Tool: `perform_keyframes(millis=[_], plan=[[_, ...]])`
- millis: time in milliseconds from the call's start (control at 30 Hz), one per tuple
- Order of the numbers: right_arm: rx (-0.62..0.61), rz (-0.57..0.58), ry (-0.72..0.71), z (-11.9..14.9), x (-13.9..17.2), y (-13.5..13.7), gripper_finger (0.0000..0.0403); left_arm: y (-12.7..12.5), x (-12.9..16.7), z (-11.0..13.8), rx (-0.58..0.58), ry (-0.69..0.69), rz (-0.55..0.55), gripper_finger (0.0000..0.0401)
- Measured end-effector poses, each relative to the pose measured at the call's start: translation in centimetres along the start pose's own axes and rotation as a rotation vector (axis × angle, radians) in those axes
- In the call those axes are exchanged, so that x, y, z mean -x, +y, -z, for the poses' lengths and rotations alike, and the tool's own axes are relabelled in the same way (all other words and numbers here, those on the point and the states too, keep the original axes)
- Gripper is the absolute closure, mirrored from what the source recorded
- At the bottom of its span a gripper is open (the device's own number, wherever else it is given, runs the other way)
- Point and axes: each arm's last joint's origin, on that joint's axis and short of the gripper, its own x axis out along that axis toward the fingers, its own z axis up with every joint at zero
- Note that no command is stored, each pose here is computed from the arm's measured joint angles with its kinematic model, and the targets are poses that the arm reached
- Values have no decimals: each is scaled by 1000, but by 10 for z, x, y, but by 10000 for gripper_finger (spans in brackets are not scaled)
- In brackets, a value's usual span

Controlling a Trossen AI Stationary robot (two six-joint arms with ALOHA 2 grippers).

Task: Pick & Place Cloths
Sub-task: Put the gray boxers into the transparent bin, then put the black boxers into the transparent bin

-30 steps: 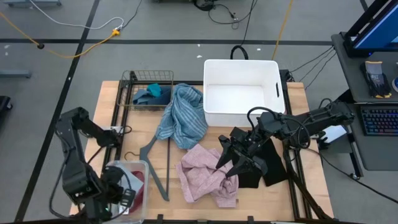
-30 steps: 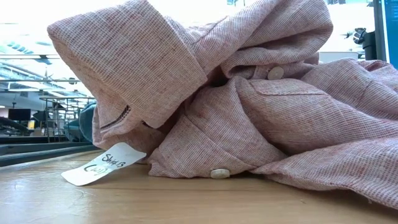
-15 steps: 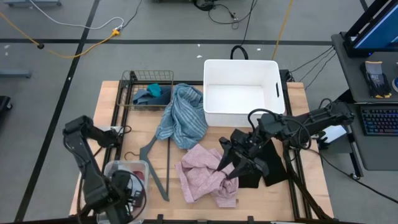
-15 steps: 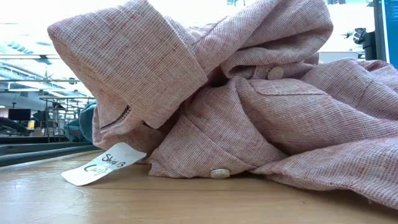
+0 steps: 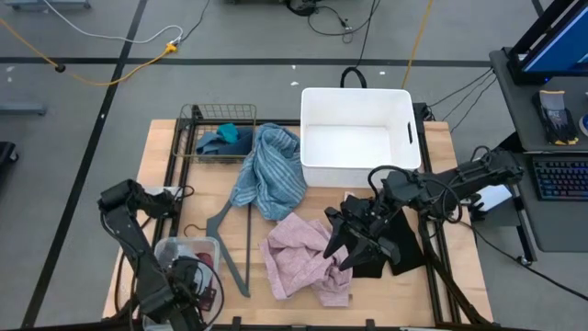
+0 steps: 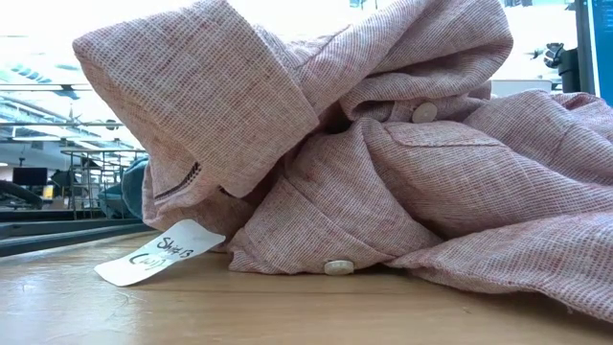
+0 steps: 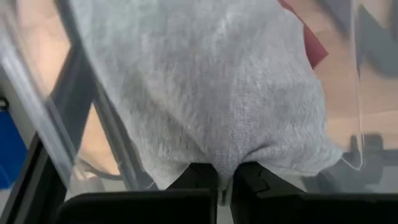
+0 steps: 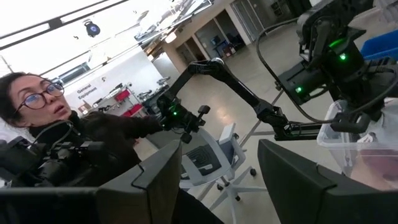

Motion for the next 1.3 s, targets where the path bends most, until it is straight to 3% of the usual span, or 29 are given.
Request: perform_keyframes(millis=[200, 467, 567, 700, 933, 1033, 1133, 1300], plan=[[1, -1, 0, 0, 0, 0, 195, -3, -3, 1, -43, -2, -1, 365], [1, 0, 0, 0, 0, 0, 196, 0, -2, 3, -108, -2, 4, 253], [5, -1, 0, 0, 0, 0, 196, 5, 7, 0, -200, 34, 39, 216], [46, -14, 8, 0, 0, 1, 197, 20, 32, -10, -204, 29, 166, 189], [34, -33, 77, 6, 1, 6, 199, 49, 77, -34, -243, -257, 605, 200], [-17, 1, 159, 16, 2, 8, 205, 55, 88, -44, -288, -401, 727, 219], [-145, 69, 286, 32, 4, 8, 215, 60, 96, -52, -330, -525, 803, 240], [-479, 284, 526, 61, 17, 3, 235, 64, 107, -58, -408, -701, 892, 274]])
